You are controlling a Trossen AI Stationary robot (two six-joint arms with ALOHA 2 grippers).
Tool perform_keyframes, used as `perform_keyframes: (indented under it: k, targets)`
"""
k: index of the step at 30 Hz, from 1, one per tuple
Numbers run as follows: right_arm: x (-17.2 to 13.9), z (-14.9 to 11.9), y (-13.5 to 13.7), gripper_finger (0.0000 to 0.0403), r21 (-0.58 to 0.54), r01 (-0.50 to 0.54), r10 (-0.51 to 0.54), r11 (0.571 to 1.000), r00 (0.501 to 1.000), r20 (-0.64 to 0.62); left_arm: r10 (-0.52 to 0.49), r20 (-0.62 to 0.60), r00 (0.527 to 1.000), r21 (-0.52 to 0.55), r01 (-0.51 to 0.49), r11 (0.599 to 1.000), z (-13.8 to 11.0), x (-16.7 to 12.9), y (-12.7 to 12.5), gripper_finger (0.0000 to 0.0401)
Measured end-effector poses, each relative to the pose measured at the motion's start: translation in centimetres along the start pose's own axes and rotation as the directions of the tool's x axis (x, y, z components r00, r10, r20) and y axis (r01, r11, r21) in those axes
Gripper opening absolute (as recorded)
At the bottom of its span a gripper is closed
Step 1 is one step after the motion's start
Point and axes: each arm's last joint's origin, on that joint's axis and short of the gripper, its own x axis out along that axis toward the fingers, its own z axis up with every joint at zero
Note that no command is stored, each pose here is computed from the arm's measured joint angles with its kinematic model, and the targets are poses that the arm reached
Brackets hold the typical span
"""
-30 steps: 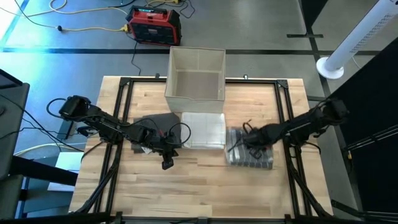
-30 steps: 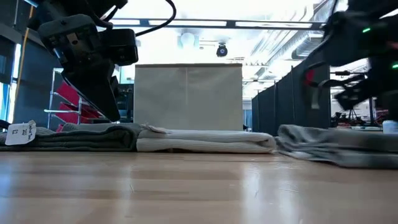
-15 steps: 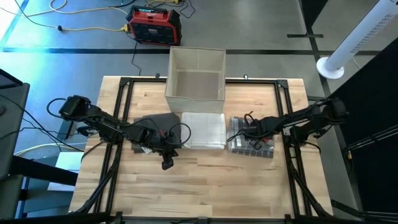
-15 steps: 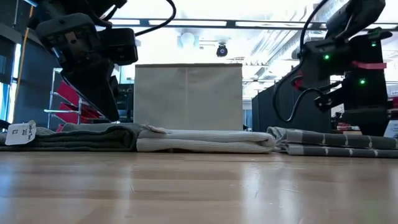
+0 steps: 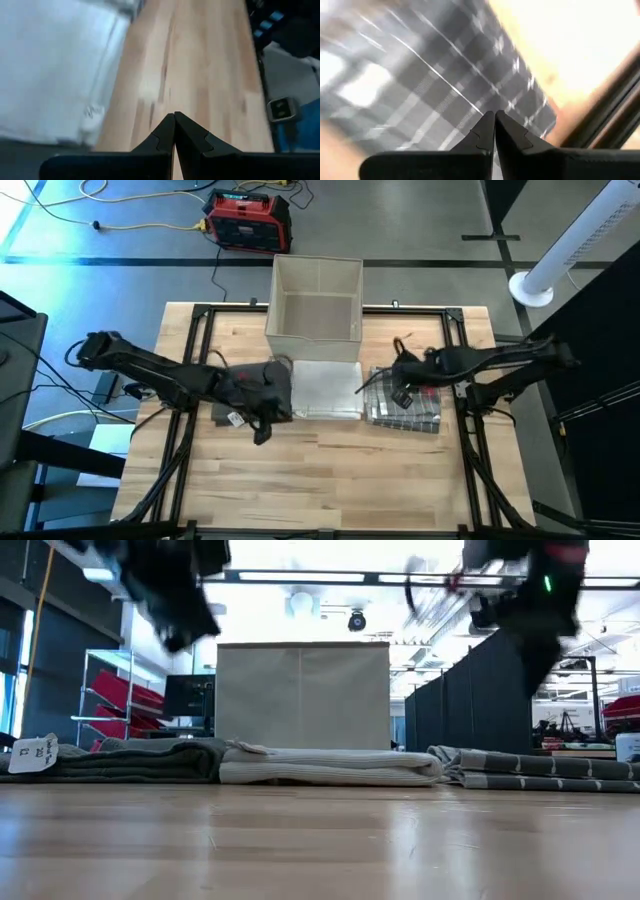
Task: Fold towel
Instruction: Move the folded gray squared to the middle left of the table, then return to Home Position
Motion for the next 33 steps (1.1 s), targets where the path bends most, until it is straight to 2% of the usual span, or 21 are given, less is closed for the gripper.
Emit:
perform_keyframes:
  k: [1,3,5,6,11,13,15,20,24,28,30,33]
  targets:
    - [-0.1,0.8,0.5,0.0000,-0.015,-0.083,0.083,0.996,0.993,0.078,-0.010,0.032,0.999,0.017,0.010,1.000,0.8,-0.9,-0.2,0.0000]
    - [-0.3,2.0,1.4,0.0000,-0.096,-0.237,0.252,0.967,0.950,0.185,-0.030,0.100,0.995,0.037,0.027,0.999,2.1,-2.9,-0.3,0.0000]
    - [-0.5,2.7,2.2,0.0000,-0.223,-0.375,0.424,0.900,0.873,0.242,-0.055,0.183,0.982,0.049,0.046,0.998,3.3,-4.9,-0.4,0.0000]
    - [-1.1,2.6,2.0,0.0000,-0.237,-0.383,0.439,0.893,0.860,0.261,-0.074,0.225,0.972,0.051,0.064,0.997,3.8,-5.9,-0.4,0.0000]
    - [-4.7,0.7,-0.3,0.0000,-0.214,-0.309,0.368,0.927,0.864,0.343,-0.244,0.443,0.863,0.181,0.180,0.967,5.4,-10.6,-0.5,0.0000]
    - [-6.0,-0.3,-1.3,0.0000,-0.202,-0.280,0.338,0.939,0.863,0.375,-0.287,0.507,0.813,0.243,0.185,0.952,5.8,-12.0,-0.7,0.0000]
    - [-7.1,-1.3,-2.2,0.0000,-0.188,-0.251,0.308,0.950,0.860,0.406,-0.297,0.533,0.792,0.272,0.172,0.947,5.6,-13.1,-0.6,0.0000]
    - [-9.5,-4.2,-4.5,0.0000,-0.142,-0.190,0.236,0.971,0.842,0.486,-0.223,0.524,0.822,0.226,0.119,0.967,3.8,-14.8,0.3,0.0000]
    - [-10.2,-7.8,-6.7,0.0000,0.010,-0.215,0.172,0.977,0.807,0.566,-0.163,0.515,0.841,0.191,0.073,0.979,2.2,-16.0,1.1,0.0000]
    - [-10.6,-10.3,-8.0,0.0000,0.169,-0.311,0.153,0.935,0.785,0.601,-0.102,0.504,0.858,0.158,0.025,0.987,0.5,-17.2,1.9,0.0000]
    - [-10.6,-11.2,-8.5,0.0000,0.216,-0.344,0.154,0.914,0.785,0.601,-0.052,0.529,0.847,0.127,-0.018,0.992,-0.6,-17.5,2.5,0.0000]
    - [-10.5,-12.3,-9.0,0.0000,0.263,-0.370,0.155,0.891,0.792,0.590,0.123,0.575,0.809,-0.040,-0.123,0.992,-2.5,-17.9,3.8,0.0000]
